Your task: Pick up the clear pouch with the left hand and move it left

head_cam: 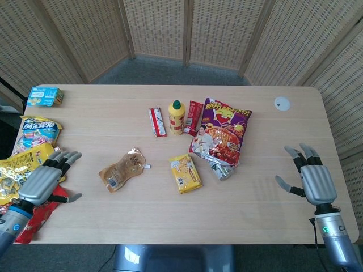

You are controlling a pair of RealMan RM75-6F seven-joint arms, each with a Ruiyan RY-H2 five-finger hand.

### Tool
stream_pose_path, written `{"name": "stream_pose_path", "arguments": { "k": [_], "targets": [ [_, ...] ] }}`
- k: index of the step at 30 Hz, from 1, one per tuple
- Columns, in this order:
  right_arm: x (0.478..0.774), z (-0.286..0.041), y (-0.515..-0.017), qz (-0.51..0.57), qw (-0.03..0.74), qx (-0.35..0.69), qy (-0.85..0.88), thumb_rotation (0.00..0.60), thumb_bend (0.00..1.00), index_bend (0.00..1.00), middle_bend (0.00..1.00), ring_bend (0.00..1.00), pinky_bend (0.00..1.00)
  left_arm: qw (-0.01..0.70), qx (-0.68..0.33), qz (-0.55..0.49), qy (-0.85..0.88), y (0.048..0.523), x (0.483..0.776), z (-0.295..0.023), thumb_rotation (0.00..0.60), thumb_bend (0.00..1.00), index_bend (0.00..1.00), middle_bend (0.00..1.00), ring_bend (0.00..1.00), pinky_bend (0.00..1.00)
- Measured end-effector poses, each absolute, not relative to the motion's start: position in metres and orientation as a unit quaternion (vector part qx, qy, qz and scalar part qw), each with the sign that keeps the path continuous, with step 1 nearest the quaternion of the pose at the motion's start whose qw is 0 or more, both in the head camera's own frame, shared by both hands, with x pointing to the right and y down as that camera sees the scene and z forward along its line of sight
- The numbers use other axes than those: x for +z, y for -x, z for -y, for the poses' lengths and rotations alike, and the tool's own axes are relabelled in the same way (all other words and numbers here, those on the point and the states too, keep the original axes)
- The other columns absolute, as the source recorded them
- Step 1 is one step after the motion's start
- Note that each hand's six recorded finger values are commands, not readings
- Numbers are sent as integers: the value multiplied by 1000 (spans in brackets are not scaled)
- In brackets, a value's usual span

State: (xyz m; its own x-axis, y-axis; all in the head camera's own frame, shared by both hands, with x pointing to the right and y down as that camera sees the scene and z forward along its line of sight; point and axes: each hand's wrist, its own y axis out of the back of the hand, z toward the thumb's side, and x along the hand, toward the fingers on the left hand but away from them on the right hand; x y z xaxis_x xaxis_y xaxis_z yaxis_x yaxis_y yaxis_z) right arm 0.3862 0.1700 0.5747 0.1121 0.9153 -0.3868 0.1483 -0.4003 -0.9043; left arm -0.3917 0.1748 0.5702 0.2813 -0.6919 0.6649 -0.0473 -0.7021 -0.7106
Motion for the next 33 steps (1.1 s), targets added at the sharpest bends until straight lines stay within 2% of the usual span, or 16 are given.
{"name": "stream_pose_path", "arguments": {
  "k": [2, 5, 7, 12, 17, 21, 25, 33],
  "targets": [
    [574, -170, -385, 407, 365, 526, 651, 46, 270, 114, 232, 0, 0, 282, -550, -221, 754, 388, 578, -182, 406, 222, 24, 350, 210, 0],
    [572, -170, -384, 408, 366, 524, 652, 45, 270, 114, 232, 0, 0, 261, -562, -178, 765, 384, 591, -193, 402, 222, 68, 340, 246, 0],
    [571, -171, -386, 410, 366, 525, 650, 42, 270, 114, 232, 0, 0, 250, -570, -148, 768, 381, 603, -200, 403, 222, 78, 310, 231, 0],
    [568, -174, -393, 411, 363, 533, 645, 42, 269, 114, 232, 0, 0, 255, -582, -121, 763, 374, 631, -198, 406, 223, 0, 145, 23, 0],
    [564, -178, -402, 416, 362, 539, 637, 40, 271, 114, 232, 0, 0, 258, -590, -133, 753, 365, 657, -183, 405, 222, 0, 13, 0, 0],
    [560, -180, -409, 420, 360, 544, 631, 42, 269, 114, 232, 0, 0, 265, -590, -146, 749, 354, 674, -168, 407, 223, 0, 0, 0, 0],
    [558, -182, -412, 422, 359, 548, 627, 46, 270, 113, 233, 0, 0, 265, -591, -150, 747, 341, 691, -156, 435, 224, 0, 0, 0, 0],
    [550, -182, -418, 426, 363, 553, 617, 43, 268, 111, 232, 0, 0, 269, -597, -139, 743, 318, 723, -143, 454, 225, 0, 0, 0, 0]
  ]
}}
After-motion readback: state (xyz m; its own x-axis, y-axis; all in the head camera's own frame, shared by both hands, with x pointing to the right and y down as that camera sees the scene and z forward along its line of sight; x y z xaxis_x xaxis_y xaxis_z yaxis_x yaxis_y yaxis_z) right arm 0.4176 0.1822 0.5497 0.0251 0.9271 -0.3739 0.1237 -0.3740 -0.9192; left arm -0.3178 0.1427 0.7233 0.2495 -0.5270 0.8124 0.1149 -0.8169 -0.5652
